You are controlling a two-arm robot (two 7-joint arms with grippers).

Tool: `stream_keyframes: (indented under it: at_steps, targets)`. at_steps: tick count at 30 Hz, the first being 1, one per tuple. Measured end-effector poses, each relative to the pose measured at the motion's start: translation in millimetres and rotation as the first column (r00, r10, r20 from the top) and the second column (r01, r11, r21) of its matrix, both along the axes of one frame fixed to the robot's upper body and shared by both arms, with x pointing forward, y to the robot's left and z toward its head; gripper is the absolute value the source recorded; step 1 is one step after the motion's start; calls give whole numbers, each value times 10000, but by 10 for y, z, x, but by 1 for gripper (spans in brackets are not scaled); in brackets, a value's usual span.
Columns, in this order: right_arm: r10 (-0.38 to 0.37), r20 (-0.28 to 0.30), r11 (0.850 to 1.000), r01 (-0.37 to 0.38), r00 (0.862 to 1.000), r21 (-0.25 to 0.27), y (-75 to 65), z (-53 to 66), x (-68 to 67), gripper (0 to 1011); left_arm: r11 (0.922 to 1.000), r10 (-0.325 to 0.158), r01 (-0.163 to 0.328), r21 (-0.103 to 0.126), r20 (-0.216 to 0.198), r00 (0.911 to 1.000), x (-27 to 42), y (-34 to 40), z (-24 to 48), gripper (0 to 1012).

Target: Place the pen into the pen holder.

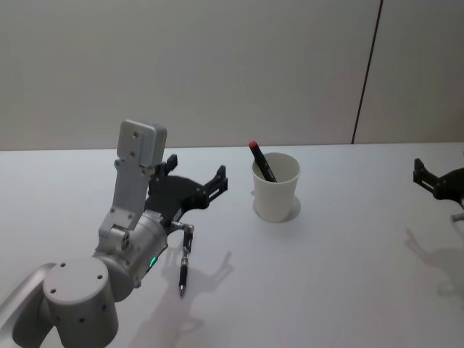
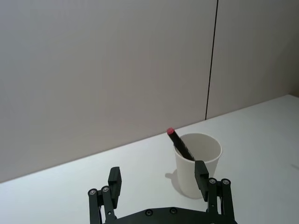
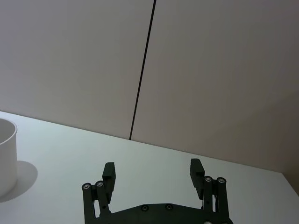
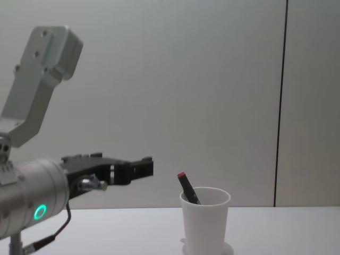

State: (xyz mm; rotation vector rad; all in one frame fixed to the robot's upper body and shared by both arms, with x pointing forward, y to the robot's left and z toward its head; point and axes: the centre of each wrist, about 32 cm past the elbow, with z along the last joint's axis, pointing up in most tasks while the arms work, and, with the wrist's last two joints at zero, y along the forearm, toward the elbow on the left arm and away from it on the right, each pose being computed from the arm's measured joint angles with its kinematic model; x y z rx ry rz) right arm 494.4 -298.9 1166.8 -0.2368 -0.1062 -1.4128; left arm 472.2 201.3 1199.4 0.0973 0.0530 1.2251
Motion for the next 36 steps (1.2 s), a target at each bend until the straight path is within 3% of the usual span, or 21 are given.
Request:
stream_keyframes:
  at_steps: [8, 14, 17, 21, 24, 29, 33, 36]
  targets:
    - [1, -1, 10000, -1, 10000, 0, 0, 0, 0, 1001, 9999, 91, -104, -128, -922, 9957, -37, 40, -39, 1000]
    - [2, 0, 10000, -2, 10000, 1, 0, 0, 0, 1001, 9998, 135, -155, -104, -1707, 9852, -44, 82, -84, 999]
    - [1, 1, 10000, -1, 10000, 1, 0, 0, 0, 1001, 9998, 167, -178, -29, -2212, 9751, -40, 111, -122, 1000]
    - [2, 0, 10000, -2, 10000, 1, 0, 0, 0, 1001, 9999, 157, -152, 38, -2573, 9662, -33, 131, -152, 1000]
    - [2, -1, 10000, -2, 10000, 1, 0, -1, 0, 1001, 9999, 123, -85, 140, -3032, 9528, -23, 154, -191, 1000]
    - [1, 0, 10000, -1, 10000, 1, 0, -1, 0, 1001, 9996, 131, -40, 272, -3434, 9391, -12, 174, -223, 1000]
    - [1, 0, 10000, -1, 10000, 1, 0, -1, 0, 1001, 9987, 197, -1, 502, -3900, 9206, 5, 194, -254, 1000]
    - [1, -1, 10000, -1, 10000, 1, 0, -1, 0, 1001, 9980, 248, 8, 628, -4063, 9134, 11, 201, -265, 1000]
